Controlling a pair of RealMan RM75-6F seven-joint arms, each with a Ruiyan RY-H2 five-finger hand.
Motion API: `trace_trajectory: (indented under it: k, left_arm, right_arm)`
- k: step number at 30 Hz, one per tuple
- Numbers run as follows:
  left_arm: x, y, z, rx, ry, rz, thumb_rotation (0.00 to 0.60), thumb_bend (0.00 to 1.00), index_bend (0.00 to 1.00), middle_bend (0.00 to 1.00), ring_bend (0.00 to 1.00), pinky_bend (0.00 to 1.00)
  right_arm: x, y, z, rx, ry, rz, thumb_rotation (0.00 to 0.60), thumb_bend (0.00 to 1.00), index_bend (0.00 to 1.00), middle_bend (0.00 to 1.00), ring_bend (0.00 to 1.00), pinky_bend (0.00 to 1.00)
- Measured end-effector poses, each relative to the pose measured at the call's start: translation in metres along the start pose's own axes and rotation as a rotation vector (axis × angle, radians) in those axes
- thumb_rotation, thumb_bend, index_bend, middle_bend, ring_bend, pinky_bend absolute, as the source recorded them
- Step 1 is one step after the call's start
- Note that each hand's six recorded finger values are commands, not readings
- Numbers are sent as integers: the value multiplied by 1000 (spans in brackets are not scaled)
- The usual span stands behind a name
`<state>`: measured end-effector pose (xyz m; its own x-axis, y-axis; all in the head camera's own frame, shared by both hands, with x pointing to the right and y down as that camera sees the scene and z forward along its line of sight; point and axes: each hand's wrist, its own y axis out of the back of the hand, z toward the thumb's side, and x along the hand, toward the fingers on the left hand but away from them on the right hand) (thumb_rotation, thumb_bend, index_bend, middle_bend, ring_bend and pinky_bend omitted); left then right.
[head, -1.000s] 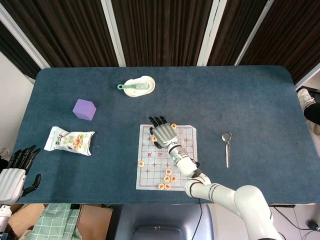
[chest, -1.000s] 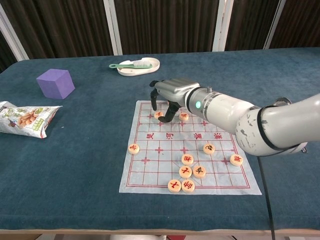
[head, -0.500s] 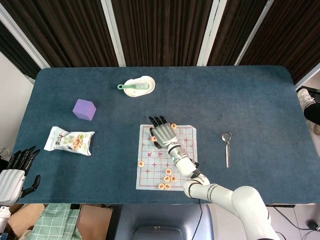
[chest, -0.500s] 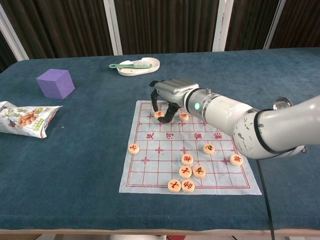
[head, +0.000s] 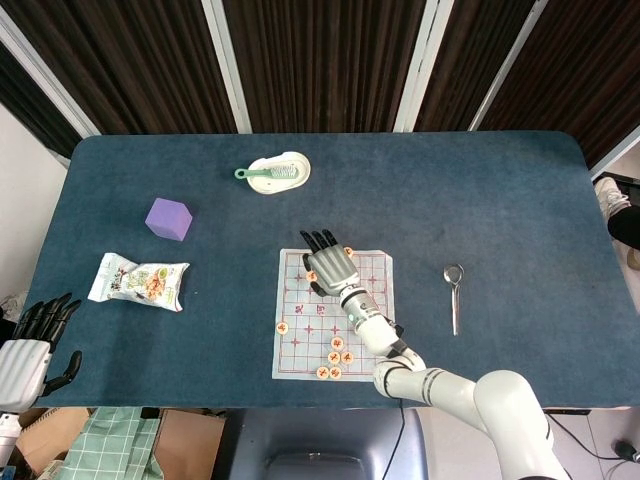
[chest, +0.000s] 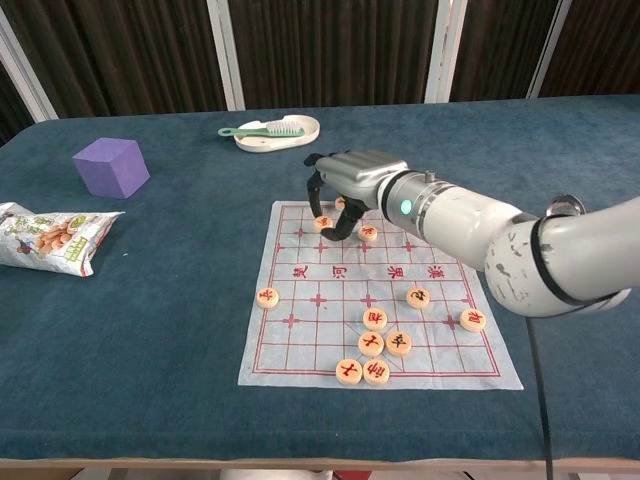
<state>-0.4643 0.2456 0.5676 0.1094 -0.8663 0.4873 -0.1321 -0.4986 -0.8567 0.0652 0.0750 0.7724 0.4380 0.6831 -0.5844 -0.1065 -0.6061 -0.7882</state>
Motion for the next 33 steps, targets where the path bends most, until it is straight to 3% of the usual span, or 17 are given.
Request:
trace_trajectory:
  k: [18, 24, 33]
  left_arm:
    - [-5, -2, 6, 3, -26, -1, 600, 480, 0, 0, 0, 0]
    - [-5, -2, 6, 1, -26, -1, 600, 481, 0, 0, 0, 0]
    - [-5, -3, 6, -1, -28, -7, 600, 481, 0, 0, 0, 0]
  right_arm:
    - [57, -14, -2, 147, 123, 12, 600, 480, 624, 100, 0, 0]
    - [58, -18, -3, 165, 117, 18, 600, 480, 613, 99, 0, 0]
    - [57, -19, -3, 159, 113, 25, 600, 481, 496, 101, 0, 0]
